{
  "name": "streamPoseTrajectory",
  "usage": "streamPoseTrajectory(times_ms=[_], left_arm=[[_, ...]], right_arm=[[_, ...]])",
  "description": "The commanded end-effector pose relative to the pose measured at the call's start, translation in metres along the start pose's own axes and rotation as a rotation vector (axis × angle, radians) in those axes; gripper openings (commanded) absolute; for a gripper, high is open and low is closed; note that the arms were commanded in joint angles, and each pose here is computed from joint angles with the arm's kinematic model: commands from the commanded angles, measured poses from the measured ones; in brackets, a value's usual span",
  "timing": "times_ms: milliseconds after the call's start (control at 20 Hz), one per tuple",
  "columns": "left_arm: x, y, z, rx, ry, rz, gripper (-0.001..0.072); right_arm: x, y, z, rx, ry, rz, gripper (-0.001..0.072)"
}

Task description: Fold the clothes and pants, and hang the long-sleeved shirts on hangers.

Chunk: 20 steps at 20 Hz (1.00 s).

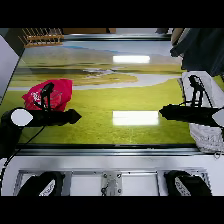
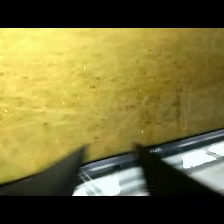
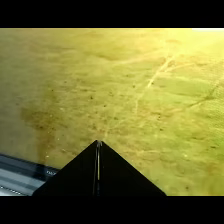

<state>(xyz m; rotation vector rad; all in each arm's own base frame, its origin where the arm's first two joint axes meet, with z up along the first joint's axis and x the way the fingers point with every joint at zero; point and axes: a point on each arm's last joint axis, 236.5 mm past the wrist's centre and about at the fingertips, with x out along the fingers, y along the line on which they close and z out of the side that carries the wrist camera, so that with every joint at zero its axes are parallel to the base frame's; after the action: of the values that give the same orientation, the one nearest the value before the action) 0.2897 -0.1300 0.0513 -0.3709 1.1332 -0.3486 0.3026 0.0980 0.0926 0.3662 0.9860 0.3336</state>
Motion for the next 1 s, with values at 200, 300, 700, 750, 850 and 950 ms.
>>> streamPoseTrajectory(times_ms=[200, 300, 700, 750, 850, 950], left_arm=[[-0.034, 0.136, 0.122, 0.288, -0.219, 0.536, 0.0699], [-0.012, 0.168, 0.132, 0.311, -0.14, 0.605, 0.0697], [0.099, 0.234, 0.113, 0.313, 0.121, 0.625, 0.0697], [0.1, 0.236, 0.11, 0.288, 0.144, 0.628, 0.0648], [0.093, 0.234, 0.11, 0.23, 0.174, 0.637, 0.0062], [0.076, 0.208, 0.123, 0.204, 0.173, 0.611, 0.0008]], right_arm=[[0.0, 0.0, 0.0, -0.001, 0.0, 0.0, 0.0016], [0.0, 0.0, 0.0, 0.0, 0.0, 0.0, 0.0016], [0.0, 0.0, 0.0, -0.001, 0.0, 0.0, 0.0015], [0.0, 0.0, 0.0, -0.001, 0.0, 0.0, 0.0016], [0.0, 0.0, 0.0, -0.001, 0.0, 0.0, 0.0016], [0.0, 0.0, 0.0, -0.001, 0.0, 0.0, 0.0016]])
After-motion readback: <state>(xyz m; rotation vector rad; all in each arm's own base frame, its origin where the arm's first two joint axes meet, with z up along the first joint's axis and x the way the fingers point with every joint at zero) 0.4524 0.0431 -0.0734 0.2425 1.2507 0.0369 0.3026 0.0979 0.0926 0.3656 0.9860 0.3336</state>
